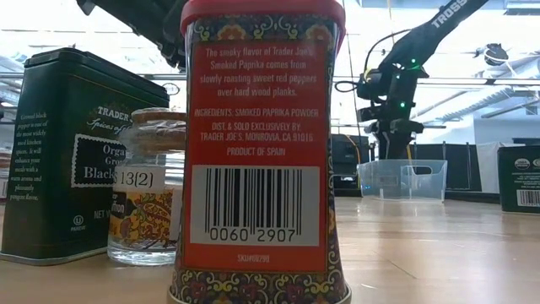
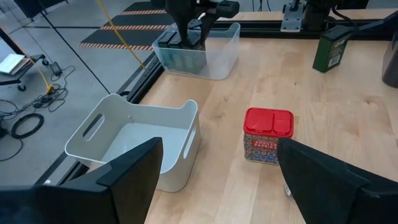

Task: Sort spices by type
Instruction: Put the black seasoning can into the transparent bin

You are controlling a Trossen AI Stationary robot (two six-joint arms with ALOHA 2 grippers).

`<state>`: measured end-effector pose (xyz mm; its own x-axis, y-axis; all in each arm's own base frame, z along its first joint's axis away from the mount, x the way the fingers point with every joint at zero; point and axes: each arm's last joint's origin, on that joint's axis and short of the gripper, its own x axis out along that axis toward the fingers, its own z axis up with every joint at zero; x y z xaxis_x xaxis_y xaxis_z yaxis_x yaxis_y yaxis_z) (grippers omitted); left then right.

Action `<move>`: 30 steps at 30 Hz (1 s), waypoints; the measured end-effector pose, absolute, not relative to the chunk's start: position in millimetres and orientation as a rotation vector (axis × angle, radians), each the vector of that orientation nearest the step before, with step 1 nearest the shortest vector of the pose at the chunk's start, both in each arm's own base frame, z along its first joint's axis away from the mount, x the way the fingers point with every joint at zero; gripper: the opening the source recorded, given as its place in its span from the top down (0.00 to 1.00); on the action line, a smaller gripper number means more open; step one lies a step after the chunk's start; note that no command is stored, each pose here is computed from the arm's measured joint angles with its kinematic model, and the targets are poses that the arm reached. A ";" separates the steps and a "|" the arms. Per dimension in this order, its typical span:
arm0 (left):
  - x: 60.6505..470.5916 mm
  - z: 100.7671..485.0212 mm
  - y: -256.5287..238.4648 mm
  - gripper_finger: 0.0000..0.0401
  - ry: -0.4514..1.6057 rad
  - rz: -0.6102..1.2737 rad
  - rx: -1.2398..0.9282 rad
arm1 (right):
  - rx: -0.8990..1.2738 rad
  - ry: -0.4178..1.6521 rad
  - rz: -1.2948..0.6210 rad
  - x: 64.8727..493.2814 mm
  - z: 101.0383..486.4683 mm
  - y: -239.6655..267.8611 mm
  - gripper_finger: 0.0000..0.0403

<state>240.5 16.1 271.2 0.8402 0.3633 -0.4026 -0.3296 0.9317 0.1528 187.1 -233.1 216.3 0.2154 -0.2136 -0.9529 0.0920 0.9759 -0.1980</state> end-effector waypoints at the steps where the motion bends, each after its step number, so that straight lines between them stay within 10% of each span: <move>1: 240.5 271.2 16.1 0.20 0.441 0.367 0.078 | -0.116 1.342 -0.216 187.5 218.0 -231.4 0.50; 30: 226.0 288.9 11.9 0.20 0.687 0.415 0.024 | -0.328 1.059 -0.211 204.7 297.7 -141.6 0.50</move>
